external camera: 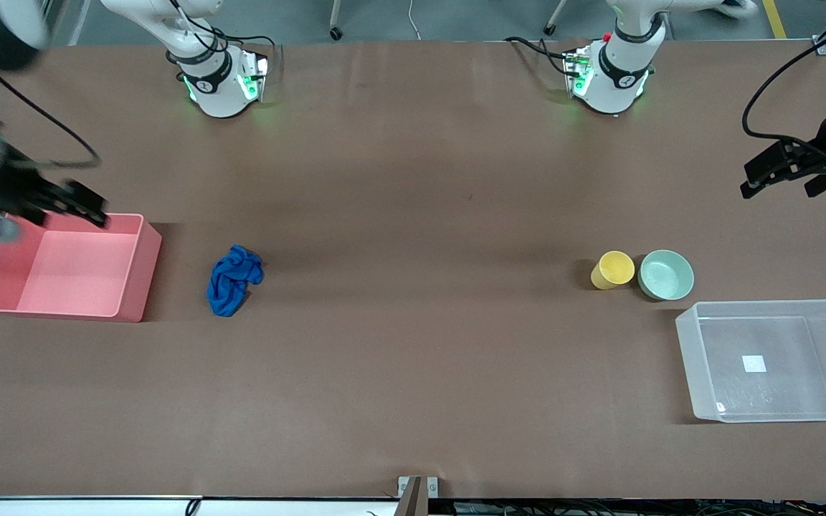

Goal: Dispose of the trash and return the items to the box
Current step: 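Reach the right gripper to the blue cloth while the left gripper reaches the bowl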

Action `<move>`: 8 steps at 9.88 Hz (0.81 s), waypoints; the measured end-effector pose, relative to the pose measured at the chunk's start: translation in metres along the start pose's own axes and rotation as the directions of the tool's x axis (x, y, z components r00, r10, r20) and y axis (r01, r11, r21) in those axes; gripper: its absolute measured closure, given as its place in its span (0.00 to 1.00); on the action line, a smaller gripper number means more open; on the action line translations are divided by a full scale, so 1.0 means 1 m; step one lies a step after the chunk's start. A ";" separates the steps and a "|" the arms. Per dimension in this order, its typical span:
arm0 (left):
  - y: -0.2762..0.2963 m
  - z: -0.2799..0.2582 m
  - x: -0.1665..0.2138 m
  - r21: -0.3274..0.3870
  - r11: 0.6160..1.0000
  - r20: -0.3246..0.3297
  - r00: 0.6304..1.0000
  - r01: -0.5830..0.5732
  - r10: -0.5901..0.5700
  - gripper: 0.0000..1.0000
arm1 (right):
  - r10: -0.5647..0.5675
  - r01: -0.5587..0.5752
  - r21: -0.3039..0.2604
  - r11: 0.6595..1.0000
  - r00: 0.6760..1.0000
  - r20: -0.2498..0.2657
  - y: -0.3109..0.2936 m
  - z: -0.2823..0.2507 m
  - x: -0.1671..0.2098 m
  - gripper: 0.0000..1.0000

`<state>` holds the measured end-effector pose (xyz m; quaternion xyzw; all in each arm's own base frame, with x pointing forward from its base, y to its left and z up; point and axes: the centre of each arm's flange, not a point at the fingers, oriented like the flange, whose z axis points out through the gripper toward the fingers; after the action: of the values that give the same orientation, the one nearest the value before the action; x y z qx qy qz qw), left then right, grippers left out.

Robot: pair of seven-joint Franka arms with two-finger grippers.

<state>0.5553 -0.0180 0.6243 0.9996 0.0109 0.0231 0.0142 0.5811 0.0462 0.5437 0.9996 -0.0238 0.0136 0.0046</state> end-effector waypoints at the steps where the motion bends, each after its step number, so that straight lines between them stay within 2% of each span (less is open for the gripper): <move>1: -0.008 0.019 0.004 0.001 1.000 0.003 1.000 -0.017 0.017 0.01 | -0.006 0.006 -0.013 1.000 1.000 0.011 -0.007 0.049 0.004 0.00; 4: -0.043 0.109 0.012 0.005 1.000 -0.016 1.000 -0.003 0.003 0.02 | 0.033 -0.031 -0.048 0.998 0.999 0.036 -0.020 0.201 0.002 0.00; 8: -0.074 0.253 0.004 0.011 0.999 -0.026 0.999 0.045 -0.045 0.02 | 0.037 -0.035 -0.028 0.999 0.996 0.078 -0.032 0.309 -0.002 0.00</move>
<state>0.5698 0.0492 0.3699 0.9988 0.0337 0.0356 0.0088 0.5888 0.0754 0.2340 0.9986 -0.0422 -0.0257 0.0165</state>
